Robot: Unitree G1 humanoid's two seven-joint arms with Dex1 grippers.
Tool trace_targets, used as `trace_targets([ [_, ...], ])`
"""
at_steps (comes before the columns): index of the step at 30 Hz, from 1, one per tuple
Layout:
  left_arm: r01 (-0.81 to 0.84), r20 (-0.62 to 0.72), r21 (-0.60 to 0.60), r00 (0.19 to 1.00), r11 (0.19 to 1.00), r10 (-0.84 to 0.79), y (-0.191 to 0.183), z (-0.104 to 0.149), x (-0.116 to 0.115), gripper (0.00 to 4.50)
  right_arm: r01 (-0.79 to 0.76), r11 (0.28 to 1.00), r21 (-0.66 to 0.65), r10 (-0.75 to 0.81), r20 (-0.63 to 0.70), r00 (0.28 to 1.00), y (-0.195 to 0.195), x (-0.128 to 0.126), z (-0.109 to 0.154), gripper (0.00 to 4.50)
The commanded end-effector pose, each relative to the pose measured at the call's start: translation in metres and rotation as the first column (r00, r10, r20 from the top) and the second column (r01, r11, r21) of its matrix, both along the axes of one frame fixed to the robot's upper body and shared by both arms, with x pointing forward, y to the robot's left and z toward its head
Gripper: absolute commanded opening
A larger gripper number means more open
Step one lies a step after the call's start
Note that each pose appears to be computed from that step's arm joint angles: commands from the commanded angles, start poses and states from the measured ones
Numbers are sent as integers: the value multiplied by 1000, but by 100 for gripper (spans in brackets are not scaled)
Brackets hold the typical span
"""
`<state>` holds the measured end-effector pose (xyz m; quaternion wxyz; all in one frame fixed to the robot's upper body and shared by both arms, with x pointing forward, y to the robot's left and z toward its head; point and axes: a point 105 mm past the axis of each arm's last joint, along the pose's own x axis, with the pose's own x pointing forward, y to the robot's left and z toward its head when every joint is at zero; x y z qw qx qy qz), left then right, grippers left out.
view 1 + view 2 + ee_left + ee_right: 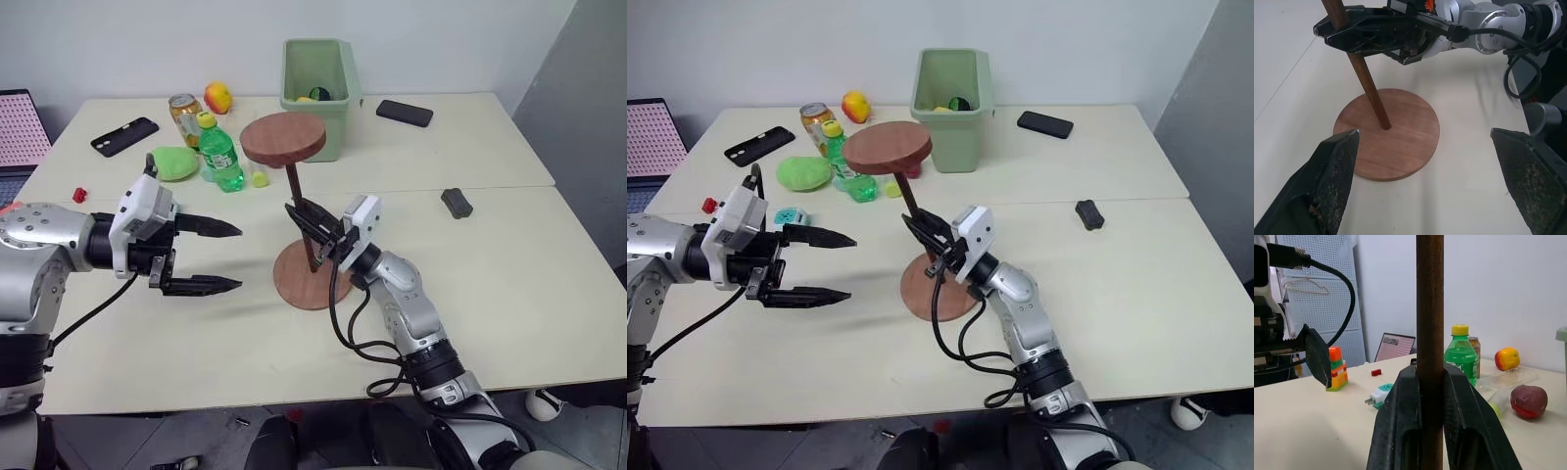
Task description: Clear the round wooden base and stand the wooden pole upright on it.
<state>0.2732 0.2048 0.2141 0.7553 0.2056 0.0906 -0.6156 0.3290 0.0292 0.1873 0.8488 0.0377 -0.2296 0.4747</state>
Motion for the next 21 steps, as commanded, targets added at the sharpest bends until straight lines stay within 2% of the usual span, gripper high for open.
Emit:
trace_targets([
  [1,8,35,22,999,1000,-9,0,9,0,450,30,999,-43,-31,-31,999,-8,0,-22,20],
  [8,13,36,24,999,1000,-14,0,13,1,450,61,993,-97,-68,-65,996,-25,-6,-49,20],
  [12,17,37,27,999,999,-18,-1,14,2,450,40,991,-129,-51,-89,995,-21,-8,-58,20],
  [21,24,41,29,999,999,-25,-2,15,2,450,27,991,-131,-38,-84,996,-19,-8,-53,20],
])
